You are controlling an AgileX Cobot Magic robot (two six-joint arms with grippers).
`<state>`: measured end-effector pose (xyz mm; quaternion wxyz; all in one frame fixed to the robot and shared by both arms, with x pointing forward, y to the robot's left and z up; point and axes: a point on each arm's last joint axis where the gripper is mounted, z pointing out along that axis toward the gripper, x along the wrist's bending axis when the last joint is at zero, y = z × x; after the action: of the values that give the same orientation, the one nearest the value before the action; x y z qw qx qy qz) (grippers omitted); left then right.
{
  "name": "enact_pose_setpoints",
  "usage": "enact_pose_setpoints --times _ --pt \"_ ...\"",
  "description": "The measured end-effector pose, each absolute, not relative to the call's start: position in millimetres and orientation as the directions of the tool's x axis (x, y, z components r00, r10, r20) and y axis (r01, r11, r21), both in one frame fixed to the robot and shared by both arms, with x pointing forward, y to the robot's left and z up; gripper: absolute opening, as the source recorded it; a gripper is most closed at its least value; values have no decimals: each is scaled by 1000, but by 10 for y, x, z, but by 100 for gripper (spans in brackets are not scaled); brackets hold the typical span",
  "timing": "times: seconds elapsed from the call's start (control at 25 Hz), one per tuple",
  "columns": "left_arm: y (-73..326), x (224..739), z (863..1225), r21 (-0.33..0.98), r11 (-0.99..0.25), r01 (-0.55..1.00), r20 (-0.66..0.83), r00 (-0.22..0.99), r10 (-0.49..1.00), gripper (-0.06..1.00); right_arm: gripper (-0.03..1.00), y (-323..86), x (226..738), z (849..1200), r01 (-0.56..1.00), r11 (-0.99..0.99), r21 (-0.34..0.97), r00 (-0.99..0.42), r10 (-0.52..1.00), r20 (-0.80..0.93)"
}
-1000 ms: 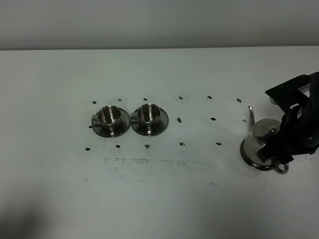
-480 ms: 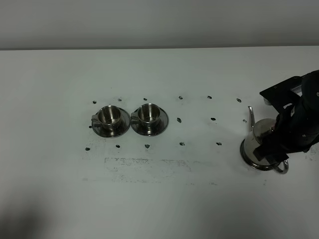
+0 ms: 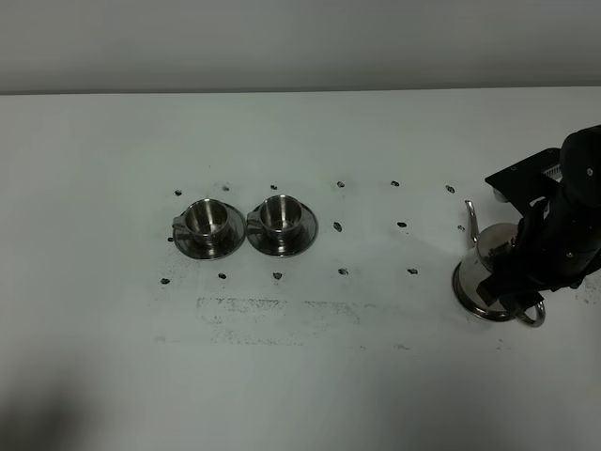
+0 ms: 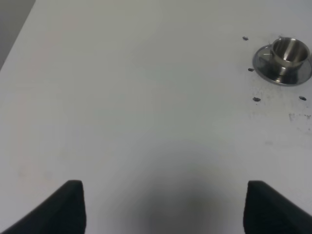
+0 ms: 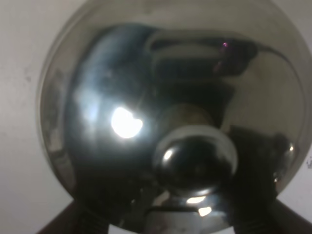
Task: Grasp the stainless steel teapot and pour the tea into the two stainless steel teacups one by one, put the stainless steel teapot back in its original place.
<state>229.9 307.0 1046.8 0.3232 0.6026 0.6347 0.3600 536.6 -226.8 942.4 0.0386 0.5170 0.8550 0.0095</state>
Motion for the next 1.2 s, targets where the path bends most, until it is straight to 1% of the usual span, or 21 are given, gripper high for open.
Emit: enact_pose_setpoints --times 0.4,0.48,0.6,0.72,0.76,0.92,1.2 --pt "3070 2299 10468 847 15 532 24 -65 998 65 55 -2284 5407 9302 888 460 25 -458 887 -50" --pt "3070 2299 10468 847 15 532 24 -65 998 65 54 -2283 5412 9303 887 460 29 -458 887 -51" --pt "3070 2299 10468 847 15 532 24 -65 998 65 44 -2283 5409 9303 888 460 26 -458 887 -50" --pt "3070 2299 10468 847 15 532 24 -65 998 65 23 -2286 5408 9303 884 466 24 -465 884 -50" --pt "3070 2299 10468 847 15 532 24 -65 998 65 20 -2284 5408 9303 883 468 25 -467 883 -48" --pt "3070 2299 10468 847 15 532 24 -65 998 65 20 -2276 5408 9297 869 494 26 -493 869 -40" --pt "3070 2299 10468 847 15 532 24 -65 998 65 20 -2261 5404 9325 869 492 43 -492 870 -21"
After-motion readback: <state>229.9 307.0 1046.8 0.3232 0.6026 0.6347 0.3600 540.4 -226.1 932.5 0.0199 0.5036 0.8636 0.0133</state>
